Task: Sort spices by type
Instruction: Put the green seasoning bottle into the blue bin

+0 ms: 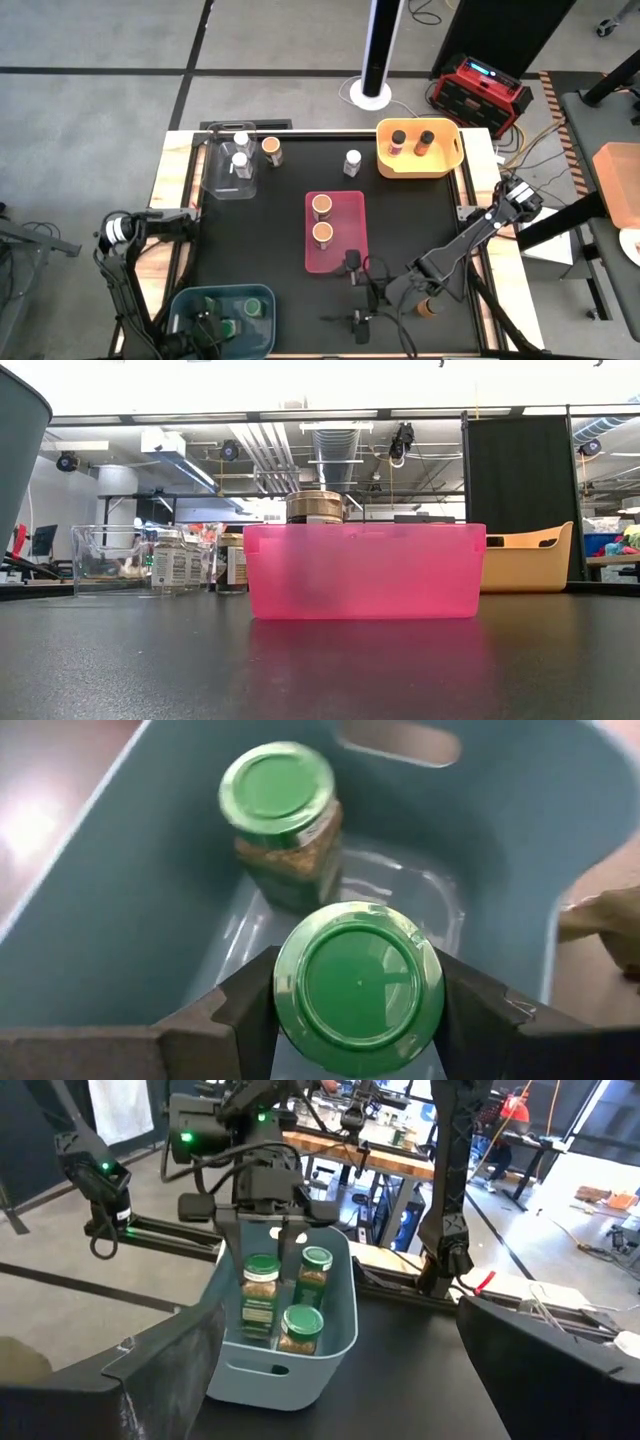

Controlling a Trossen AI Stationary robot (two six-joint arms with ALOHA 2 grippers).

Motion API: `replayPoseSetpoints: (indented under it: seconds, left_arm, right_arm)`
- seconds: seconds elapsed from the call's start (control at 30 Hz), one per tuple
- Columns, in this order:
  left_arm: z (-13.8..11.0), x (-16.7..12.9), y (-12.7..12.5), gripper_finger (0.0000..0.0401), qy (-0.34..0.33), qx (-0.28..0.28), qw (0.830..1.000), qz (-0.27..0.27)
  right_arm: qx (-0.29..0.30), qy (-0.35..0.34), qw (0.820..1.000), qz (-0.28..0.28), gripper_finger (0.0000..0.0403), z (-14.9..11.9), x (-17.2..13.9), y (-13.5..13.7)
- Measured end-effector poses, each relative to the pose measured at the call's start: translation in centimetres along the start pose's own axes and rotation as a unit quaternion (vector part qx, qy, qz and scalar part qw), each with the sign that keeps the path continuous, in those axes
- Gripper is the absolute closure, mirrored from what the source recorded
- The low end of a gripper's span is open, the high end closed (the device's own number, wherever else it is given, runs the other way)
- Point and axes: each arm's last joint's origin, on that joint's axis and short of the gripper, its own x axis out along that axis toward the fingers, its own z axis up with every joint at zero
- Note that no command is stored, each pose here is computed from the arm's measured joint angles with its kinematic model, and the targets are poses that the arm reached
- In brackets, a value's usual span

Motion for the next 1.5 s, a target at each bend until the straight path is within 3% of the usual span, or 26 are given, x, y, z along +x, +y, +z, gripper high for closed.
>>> replayPoseSetpoints:
  seconds: [0.13,0.37,0.63,0.8,1.2,1.5]
  left_arm:
    - [0.3,-0.2,-0.4,0.0215,-0.011,0.01,0.999,-0.028]
    - [1.3,-0.5,0.6,0.0215,-0.01,0.025,0.999,-0.031]
    - [0.8,0.7,2.9,0.0215,0.001,-0.022,0.997,-0.069]
    - [0.6,1.2,3.8,0.0215,0.006,-0.052,0.997,-0.061]
    - [0.3,1.4,4.0,0.0215,0.031,-0.037,0.998,-0.051]
    - [0.3,1.4,4.1,0.0151,0.03,-0.039,0.998,-0.047]
  right_arm:
    - [0.0,0.0,1.0,0.0,0.0014,0.0,0.0,0.0]
    - [0.001,-0.002,1.0,0.0,0.0014,0.0,0.0,0.0]
    - [0.006,0.001,1.0,0.0,0.0014,-0.1,0.0,0.0]
    - [0.006,0.001,1.0,0.0,0.0014,-0.1,0.0,0.0]
    - [0.006,0.002,1.0,-0.001,0.0014,-0.1,0.0,0.0]
    - [0.011,0.004,1.0,-0.001,0.0014,-0.3,0.0,0.0]
